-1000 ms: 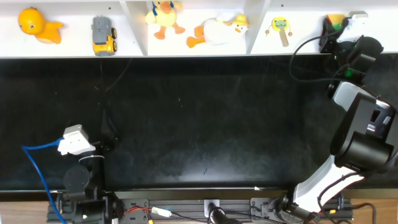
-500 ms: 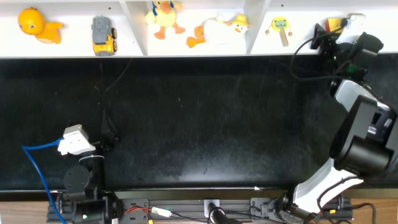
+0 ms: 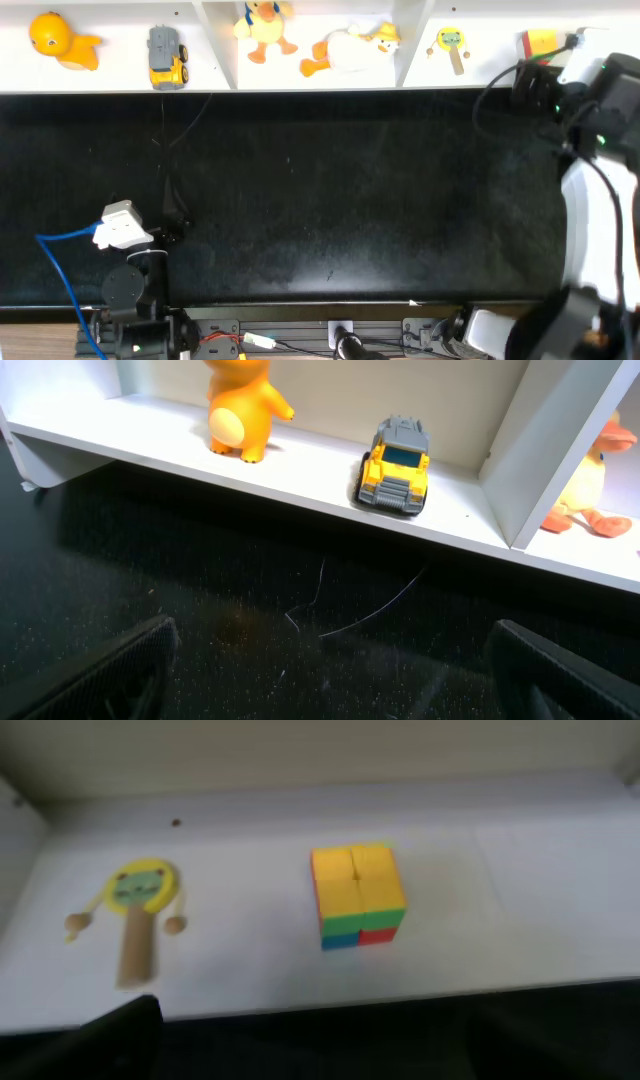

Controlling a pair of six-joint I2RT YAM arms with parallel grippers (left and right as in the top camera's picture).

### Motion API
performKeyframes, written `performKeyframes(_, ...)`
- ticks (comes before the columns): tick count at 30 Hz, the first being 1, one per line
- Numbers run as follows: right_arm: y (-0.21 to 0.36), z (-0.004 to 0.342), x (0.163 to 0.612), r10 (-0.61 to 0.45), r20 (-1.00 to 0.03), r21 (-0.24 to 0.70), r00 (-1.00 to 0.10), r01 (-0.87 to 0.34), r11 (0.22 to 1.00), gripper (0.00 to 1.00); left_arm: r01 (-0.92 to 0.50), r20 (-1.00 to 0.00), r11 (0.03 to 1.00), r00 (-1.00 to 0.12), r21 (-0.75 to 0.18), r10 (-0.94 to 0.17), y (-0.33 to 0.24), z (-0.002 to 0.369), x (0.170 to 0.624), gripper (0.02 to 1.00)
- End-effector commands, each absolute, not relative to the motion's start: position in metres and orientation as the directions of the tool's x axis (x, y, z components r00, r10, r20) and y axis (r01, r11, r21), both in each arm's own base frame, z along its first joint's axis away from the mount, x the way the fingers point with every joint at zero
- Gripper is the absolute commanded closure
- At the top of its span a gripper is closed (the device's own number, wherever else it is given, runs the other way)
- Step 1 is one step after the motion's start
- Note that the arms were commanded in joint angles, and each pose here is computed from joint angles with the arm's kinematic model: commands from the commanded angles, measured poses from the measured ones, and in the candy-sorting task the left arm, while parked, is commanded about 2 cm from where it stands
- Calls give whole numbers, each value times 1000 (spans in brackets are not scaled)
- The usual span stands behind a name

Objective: Store Toys

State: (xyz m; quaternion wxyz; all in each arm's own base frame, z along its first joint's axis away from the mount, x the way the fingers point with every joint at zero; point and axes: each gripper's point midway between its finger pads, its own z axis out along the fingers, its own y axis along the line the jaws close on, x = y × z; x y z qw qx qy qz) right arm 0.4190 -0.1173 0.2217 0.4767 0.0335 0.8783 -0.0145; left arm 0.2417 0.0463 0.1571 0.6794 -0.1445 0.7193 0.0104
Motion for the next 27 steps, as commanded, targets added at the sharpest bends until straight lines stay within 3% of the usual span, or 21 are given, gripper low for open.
performKeyframes(1,-99,250,384,-55,-834,-66,-549,1,998,3,-238,-977,951,-22,-199,-210,50,158,241,20)
performKeyframes(13,5,326,286,-122,-922,21,-367,-361,932,29,-238,-977,951,-22,-199,-210,50,158,241,20)
performKeyframes(20,42,337,224,-178,-933,-16,-312,-458,889,5,-238,-977,951,-22,-199,-210,50,158,241,20)
performKeyframes(27,49,332,210,-156,-927,24,-342,-469,883,7,-238,-977,951,-22,-199,-210,50,158,241,20)
